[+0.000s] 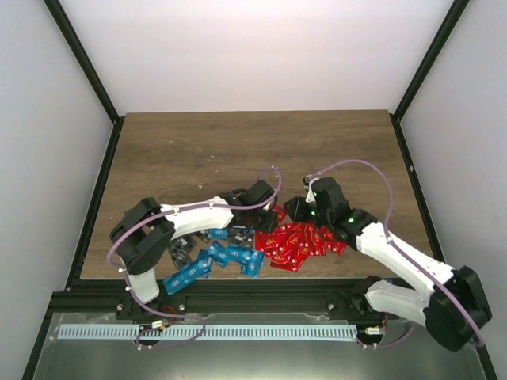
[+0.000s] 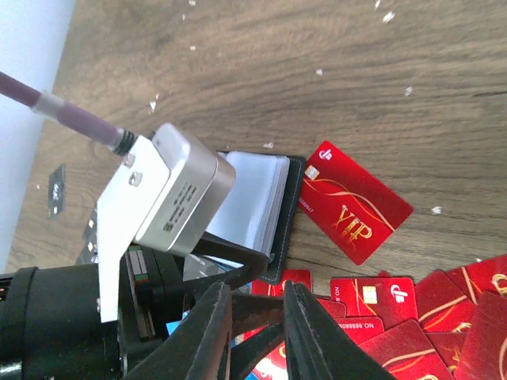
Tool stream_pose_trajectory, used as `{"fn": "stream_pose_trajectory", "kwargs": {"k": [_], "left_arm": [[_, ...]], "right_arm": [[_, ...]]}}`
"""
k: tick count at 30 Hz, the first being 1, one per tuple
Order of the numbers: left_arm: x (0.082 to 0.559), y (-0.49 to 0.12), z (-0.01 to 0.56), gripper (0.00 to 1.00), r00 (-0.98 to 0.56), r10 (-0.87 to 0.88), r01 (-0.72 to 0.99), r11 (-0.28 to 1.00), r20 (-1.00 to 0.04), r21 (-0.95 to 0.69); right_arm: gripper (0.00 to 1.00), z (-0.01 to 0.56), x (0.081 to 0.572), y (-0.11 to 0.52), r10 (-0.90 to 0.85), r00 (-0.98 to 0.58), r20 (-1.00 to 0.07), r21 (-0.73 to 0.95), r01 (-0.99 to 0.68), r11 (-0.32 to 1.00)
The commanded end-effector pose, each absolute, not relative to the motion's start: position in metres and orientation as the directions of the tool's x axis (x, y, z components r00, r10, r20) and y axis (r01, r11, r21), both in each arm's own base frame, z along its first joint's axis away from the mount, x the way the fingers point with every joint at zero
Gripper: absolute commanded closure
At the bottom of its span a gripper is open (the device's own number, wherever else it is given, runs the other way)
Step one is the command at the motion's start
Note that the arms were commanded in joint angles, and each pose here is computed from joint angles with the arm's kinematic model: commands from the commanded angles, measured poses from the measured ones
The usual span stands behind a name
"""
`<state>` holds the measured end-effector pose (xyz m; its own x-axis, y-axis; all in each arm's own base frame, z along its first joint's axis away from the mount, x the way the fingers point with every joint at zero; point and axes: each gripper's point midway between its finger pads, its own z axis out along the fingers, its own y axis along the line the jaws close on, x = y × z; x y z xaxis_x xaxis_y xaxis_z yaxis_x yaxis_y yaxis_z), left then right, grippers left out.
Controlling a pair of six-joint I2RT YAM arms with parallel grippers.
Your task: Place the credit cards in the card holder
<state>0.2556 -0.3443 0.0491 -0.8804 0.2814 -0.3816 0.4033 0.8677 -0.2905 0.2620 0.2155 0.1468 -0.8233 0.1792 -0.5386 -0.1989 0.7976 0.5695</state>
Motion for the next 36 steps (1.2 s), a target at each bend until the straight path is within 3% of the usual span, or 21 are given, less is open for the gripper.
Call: {"fn": "stream_pose_trajectory", "kwargs": {"k": [1, 7, 13, 19, 28, 36], "left_arm": [[0.247, -0.370, 0.090, 0.46, -0.857, 0.256, 0.463, 0.762, -0.447, -0.452], [0.240, -0.363, 0.114, 0.33, -0.816, 0.270, 0.524, 0.720, -0.512, -0.455], [0.225, -0.380, 0.109, 0.33, -0.803, 0.313, 0.576, 0.625, -0.507, -0.527], [0.215, -0.395, 0.100, 0.34, -0.774, 0.381, 0.625, 0.589, -0.506, -0.513], [0.195, -0.393, 0.080, 0.35, -0.684, 0.512, 0.724, 0.563, -0.520, -0.399], [0.192, -0.399, 0.065, 0.51, -0.709, 0.495, 0.702, 0.557, -0.502, -0.444]], "right_arm": [[0.78, 0.154, 0.255, 0.188, 0.218, -0.798, -0.562, 0.525, -0.140, 0.840], [0.64, 0.141, 0.236, 0.169, 0.251, -0.815, -0.523, 0.522, -0.073, 0.850], [0.44, 0.104, 0.207, 0.143, 0.335, -0.854, -0.399, 0.495, 0.107, 0.862], [0.25, 0.082, 0.188, 0.144, 0.344, -0.894, -0.288, 0.501, 0.165, 0.850], [0.22, 0.067, 0.173, 0.173, 0.323, -0.934, -0.156, 0.631, 0.157, 0.759], [0.24, 0.060, 0.172, 0.183, 0.358, -0.926, -0.121, 0.706, 0.173, 0.687]]}}
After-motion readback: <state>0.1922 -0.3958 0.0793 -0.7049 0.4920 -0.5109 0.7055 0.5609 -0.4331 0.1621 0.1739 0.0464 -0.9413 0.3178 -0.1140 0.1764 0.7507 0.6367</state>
